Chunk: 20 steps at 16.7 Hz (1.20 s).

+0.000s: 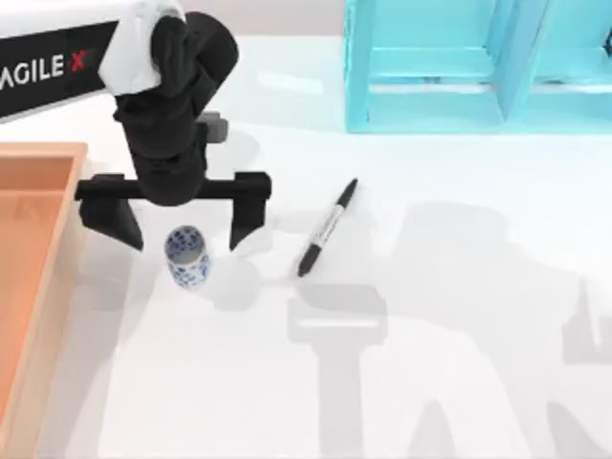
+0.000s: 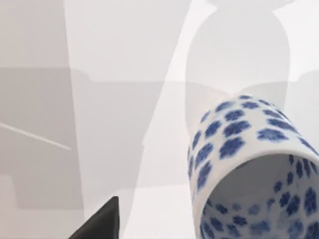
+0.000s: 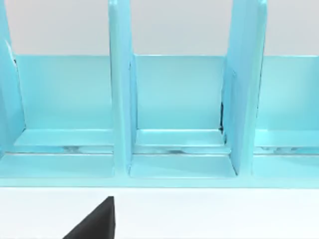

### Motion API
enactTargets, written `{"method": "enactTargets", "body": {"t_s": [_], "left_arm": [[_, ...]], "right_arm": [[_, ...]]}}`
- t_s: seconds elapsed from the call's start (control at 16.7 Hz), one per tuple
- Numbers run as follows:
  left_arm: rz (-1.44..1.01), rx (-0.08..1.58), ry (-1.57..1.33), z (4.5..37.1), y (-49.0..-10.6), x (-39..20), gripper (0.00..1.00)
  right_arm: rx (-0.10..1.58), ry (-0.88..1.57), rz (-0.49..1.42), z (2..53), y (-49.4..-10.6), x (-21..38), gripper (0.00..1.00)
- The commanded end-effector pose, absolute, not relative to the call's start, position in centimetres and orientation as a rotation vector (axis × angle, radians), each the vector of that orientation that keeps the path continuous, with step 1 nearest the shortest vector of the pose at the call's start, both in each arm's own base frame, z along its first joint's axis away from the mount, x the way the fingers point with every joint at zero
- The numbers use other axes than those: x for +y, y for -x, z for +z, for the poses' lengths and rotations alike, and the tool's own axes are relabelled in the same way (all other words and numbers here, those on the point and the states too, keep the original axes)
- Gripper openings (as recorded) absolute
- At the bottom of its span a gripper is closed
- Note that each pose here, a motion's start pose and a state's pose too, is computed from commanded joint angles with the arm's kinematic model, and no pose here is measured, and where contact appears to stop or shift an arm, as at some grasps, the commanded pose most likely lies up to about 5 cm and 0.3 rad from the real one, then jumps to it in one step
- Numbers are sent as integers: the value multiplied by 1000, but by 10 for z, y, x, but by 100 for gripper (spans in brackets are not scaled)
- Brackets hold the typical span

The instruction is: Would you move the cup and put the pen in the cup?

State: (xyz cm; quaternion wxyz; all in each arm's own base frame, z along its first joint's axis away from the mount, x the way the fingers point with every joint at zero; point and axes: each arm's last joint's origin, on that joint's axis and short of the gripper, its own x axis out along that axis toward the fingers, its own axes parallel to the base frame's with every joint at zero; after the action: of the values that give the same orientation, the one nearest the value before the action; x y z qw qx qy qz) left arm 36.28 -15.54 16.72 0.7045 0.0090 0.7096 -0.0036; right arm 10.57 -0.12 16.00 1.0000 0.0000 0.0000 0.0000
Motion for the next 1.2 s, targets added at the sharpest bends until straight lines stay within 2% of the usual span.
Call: {"method": "enactTargets", "body": {"t_s": [0.18,0.48,0.66,0.84,1.2], "left_arm": [[-2,1589,-20,187,-369,-158,100],[-5,1581,-20,267,-373,-160,100],[-7,1578,-21,303,-365,-157,100],[-10,1575,-20,315,-362,-155,100],[-25,1564,-60,305,-368,-167,100]], "right_arm": [[0,0,0,160,-106,-1,100],[0,0,0,160,-106,-1,100],[0,0,0,160,-106,-1,100],[0,0,0,160,-106,-1,100],[0,0,0,160,-106,-1,100]]}}
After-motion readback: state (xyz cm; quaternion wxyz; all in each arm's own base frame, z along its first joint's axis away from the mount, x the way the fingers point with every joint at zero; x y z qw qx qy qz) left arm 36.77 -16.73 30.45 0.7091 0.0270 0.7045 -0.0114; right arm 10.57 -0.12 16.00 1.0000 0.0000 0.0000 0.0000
